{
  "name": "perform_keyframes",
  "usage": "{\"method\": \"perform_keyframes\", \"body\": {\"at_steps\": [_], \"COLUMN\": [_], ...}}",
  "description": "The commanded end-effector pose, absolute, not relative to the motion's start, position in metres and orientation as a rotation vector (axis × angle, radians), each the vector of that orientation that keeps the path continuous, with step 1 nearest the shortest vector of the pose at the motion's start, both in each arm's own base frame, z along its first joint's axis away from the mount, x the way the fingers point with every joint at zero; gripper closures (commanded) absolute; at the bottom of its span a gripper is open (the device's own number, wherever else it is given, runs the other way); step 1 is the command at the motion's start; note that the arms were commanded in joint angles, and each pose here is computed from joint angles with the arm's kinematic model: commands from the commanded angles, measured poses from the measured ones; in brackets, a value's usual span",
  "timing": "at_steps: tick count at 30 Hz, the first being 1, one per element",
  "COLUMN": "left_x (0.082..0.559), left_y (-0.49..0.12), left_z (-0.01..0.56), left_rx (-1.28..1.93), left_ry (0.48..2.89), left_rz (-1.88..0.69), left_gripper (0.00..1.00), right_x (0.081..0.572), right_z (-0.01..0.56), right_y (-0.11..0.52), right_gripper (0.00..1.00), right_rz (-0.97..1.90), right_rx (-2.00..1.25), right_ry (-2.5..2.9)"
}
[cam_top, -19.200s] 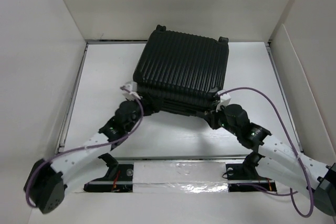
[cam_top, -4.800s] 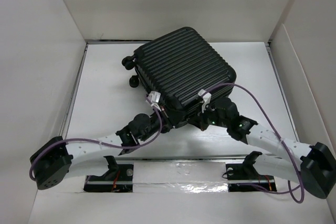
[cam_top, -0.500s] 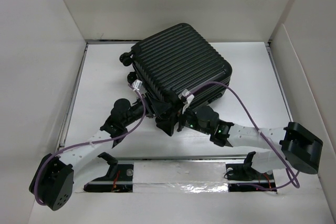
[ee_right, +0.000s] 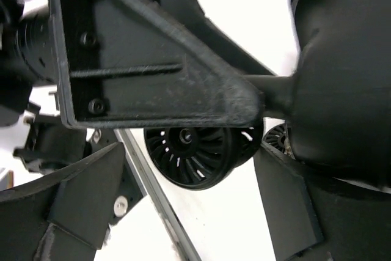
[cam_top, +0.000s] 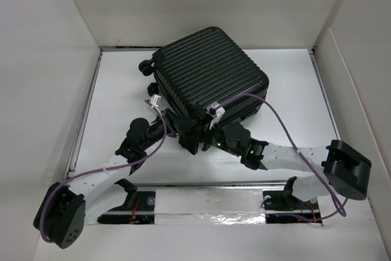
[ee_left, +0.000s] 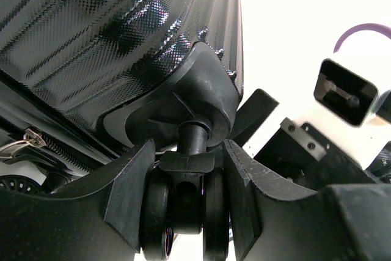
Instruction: Pack the luggage
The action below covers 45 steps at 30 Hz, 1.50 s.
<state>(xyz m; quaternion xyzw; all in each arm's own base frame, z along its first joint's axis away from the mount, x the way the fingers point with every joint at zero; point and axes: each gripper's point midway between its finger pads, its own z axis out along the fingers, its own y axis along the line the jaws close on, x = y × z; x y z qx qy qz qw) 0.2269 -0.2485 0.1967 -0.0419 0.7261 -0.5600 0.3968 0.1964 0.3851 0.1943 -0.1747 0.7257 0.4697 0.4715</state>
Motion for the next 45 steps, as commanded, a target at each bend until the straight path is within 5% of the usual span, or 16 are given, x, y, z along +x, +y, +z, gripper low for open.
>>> {"method": "perform_keyframes", "body": {"at_steps": [1, 6, 8, 12, 16, 22, 45], "left_x": [0.204, 0.205, 0.205, 0.202, 0.196, 0.186, 0.214], "left_y": [-0.257, -0.254, -0.253, -0.254, -0.258, -0.266, -0.242], "left_z": [0.219, 0.209, 0.206, 0.205, 0.210, 0.217, 0.190], "left_rx": [0.015, 0.022, 0.023, 0.040, 0.052, 0.087, -0.030], "left_ry": [1.768, 1.797, 1.806, 1.814, 1.791, 1.762, 1.859], "left_rz": [-1.524, -1.478, -1.464, -1.477, -1.539, -1.602, -1.292], "left_gripper": [0.64, 0.61, 0.61, 0.56, 0.45, 0.32, 0.26], "right_x": [0.230, 0.239, 0.238, 0.240, 0.232, 0.210, 0.243], "right_z": [0.272, 0.273, 0.272, 0.271, 0.265, 0.245, 0.253], "right_y": [0.372, 0.362, 0.363, 0.369, 0.379, 0.379, 0.381], "right_gripper": [0.17, 0.29, 0.42, 0.19, 0.10, 0.09, 0.10], "right_rz": [1.161, 1.132, 1.143, 1.166, 1.210, 1.354, 1.074], "right_rx": [-0.195, -0.143, -0.142, -0.180, -0.228, -0.225, -0.323], "right_ry": [1.555, 1.570, 1.571, 1.584, 1.610, 1.624, 1.682]}}
